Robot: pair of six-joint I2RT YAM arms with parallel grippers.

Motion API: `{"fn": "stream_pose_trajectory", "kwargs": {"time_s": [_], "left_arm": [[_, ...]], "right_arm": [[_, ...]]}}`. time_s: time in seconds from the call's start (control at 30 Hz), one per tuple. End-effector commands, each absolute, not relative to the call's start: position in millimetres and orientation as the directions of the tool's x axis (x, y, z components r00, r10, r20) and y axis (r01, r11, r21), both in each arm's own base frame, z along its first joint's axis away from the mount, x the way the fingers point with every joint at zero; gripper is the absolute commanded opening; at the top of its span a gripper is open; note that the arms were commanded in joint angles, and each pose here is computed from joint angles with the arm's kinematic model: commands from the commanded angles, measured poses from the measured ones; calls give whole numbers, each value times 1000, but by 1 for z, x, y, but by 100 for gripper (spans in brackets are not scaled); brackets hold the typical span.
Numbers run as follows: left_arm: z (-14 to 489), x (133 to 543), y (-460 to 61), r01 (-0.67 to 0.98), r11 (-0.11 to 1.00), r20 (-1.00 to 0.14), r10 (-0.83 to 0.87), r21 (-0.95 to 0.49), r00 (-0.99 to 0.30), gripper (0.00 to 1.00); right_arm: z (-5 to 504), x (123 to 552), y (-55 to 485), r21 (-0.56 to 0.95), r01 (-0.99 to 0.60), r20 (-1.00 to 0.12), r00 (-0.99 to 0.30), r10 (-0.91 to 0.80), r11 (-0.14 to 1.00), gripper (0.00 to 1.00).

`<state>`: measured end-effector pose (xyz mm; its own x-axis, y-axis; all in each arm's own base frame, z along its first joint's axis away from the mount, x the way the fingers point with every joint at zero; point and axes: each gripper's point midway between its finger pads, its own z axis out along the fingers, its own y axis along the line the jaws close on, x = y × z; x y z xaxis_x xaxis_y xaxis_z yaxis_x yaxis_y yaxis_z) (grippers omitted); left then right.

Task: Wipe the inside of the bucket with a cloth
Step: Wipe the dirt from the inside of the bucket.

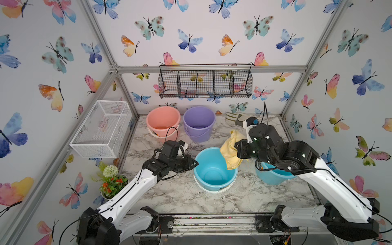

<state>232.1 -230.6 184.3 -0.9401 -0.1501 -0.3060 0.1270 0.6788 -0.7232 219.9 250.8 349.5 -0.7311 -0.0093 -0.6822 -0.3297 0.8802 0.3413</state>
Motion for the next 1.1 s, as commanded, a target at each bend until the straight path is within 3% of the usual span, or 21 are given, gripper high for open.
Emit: {"fn": "stream_pose_trajectory", "kwargs": {"time_s": [0.0, 0.13, 0.37, 0.53, 0.77, 1.07], "left_arm": [[187, 227, -242, 173, 664, -314, -98, -728, -944, 1], [186, 231, -239, 171, 686, -331, -107, -707, -938, 18], [176, 230, -239, 175, 711, -315, -69, -682, -947, 31], [169, 230, -242, 186, 714, -302, -38, -675, -953, 28], [173, 231, -242, 203, 717, -313, -22, -667, -949, 1], [196, 236, -240, 236, 719, -373, -35, -654, -927, 0]], "right_arm": [[321, 209, 294, 411, -436, -600, -791, -123, 801, 2], [288, 209, 309, 420, -442, -556, -815, -161, 793, 2], [229, 210, 316, 368, -433, -476, -848, -234, 823, 2], [186, 208, 314, 330, -425, -414, -868, -275, 843, 2], [139, 206, 323, 316, -447, -352, -874, -334, 837, 2], [94, 218, 335, 262, -507, -364, -840, -403, 821, 2]]}}
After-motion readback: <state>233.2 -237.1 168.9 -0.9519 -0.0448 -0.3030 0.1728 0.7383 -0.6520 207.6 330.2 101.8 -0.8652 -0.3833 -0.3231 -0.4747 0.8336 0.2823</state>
